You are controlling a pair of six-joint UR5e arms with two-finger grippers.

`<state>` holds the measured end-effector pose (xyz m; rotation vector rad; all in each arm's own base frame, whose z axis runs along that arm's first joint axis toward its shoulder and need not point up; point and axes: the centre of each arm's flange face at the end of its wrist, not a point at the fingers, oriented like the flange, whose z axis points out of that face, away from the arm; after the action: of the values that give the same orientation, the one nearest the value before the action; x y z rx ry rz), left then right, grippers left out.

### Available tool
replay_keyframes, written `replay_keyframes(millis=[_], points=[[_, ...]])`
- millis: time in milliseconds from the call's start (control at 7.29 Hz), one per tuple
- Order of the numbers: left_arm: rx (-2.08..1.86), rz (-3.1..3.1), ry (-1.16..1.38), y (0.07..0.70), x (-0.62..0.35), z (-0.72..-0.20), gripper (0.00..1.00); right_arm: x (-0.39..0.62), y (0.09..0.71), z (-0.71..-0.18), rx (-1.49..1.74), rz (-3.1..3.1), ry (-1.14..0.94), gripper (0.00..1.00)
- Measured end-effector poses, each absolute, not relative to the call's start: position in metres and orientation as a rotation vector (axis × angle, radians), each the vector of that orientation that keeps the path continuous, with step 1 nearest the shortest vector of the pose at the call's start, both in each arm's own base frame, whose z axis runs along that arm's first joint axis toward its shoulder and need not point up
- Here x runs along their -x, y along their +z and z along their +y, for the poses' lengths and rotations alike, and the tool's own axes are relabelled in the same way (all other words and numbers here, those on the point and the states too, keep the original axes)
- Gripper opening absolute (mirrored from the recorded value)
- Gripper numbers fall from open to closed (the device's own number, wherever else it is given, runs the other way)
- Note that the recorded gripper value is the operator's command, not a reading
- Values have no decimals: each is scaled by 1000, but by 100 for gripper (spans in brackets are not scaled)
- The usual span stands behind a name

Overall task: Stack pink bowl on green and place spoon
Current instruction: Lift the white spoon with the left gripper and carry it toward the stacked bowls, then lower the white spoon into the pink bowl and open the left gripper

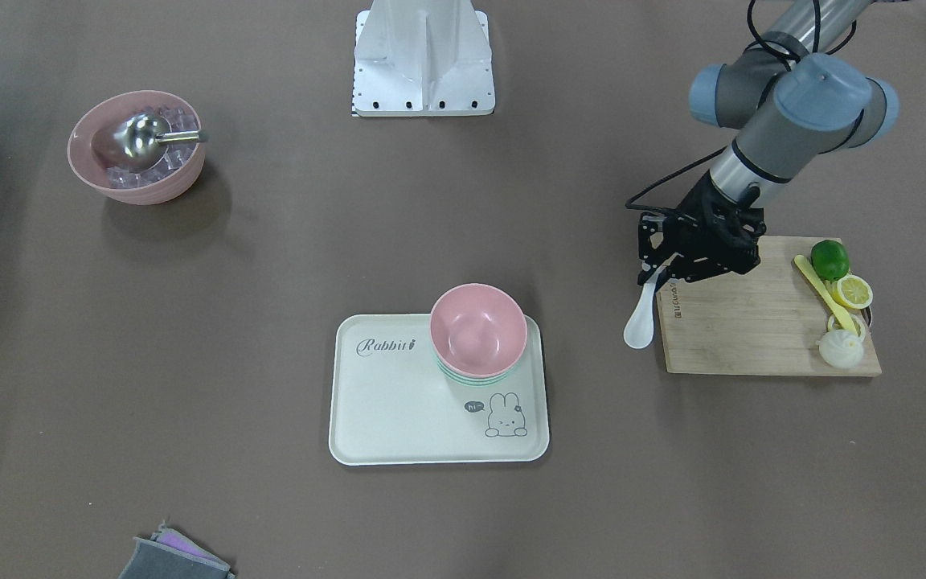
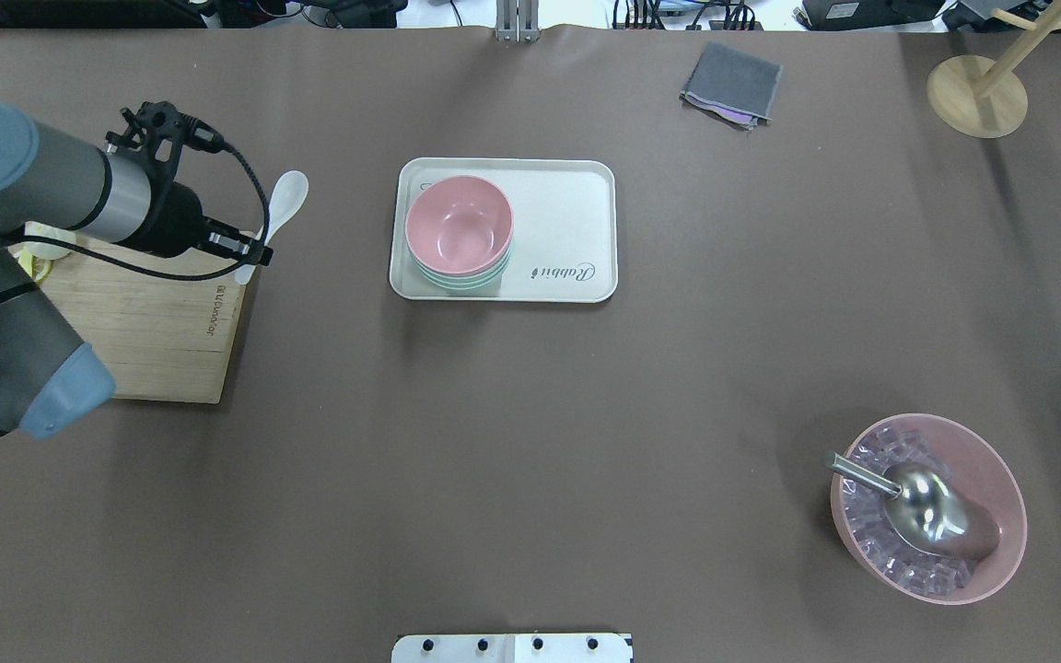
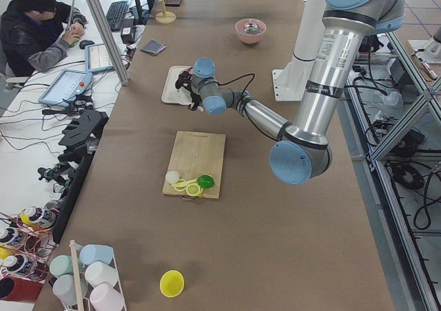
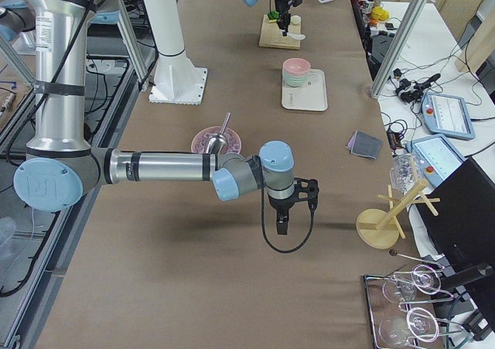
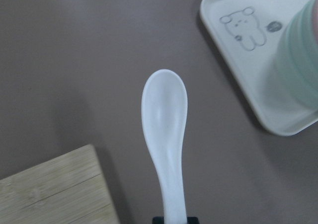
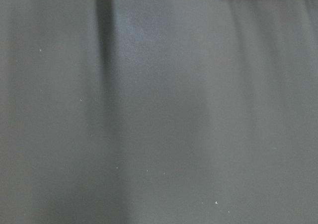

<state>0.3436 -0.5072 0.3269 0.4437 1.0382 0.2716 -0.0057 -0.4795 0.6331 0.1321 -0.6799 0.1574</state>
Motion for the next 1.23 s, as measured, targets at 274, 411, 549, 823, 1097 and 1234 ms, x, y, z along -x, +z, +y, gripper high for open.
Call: replay_keyframes(millis=[274, 411, 549, 823, 1097, 1234], points=[[-407, 1094, 244, 256, -375, -505, 0, 4, 629, -485, -60, -656, 149, 100], [-395, 1105, 252, 233, -390, -501, 0, -1, 626, -486, -51, -636, 65, 100], [-382, 1108, 265, 218, -407, -499, 0, -7, 630, -485, -54, -623, -50, 100], [-350, 1098, 287, 205, -444, -502, 0, -11, 636, -481, -40, -621, -162, 100], [-333, 1086, 295, 198, -470, -514, 0, -11, 638, -478, -34, -626, -176, 100], [-329, 1078, 293, 194, -480, -522, 0, -11, 638, -478, -32, -627, -177, 100]])
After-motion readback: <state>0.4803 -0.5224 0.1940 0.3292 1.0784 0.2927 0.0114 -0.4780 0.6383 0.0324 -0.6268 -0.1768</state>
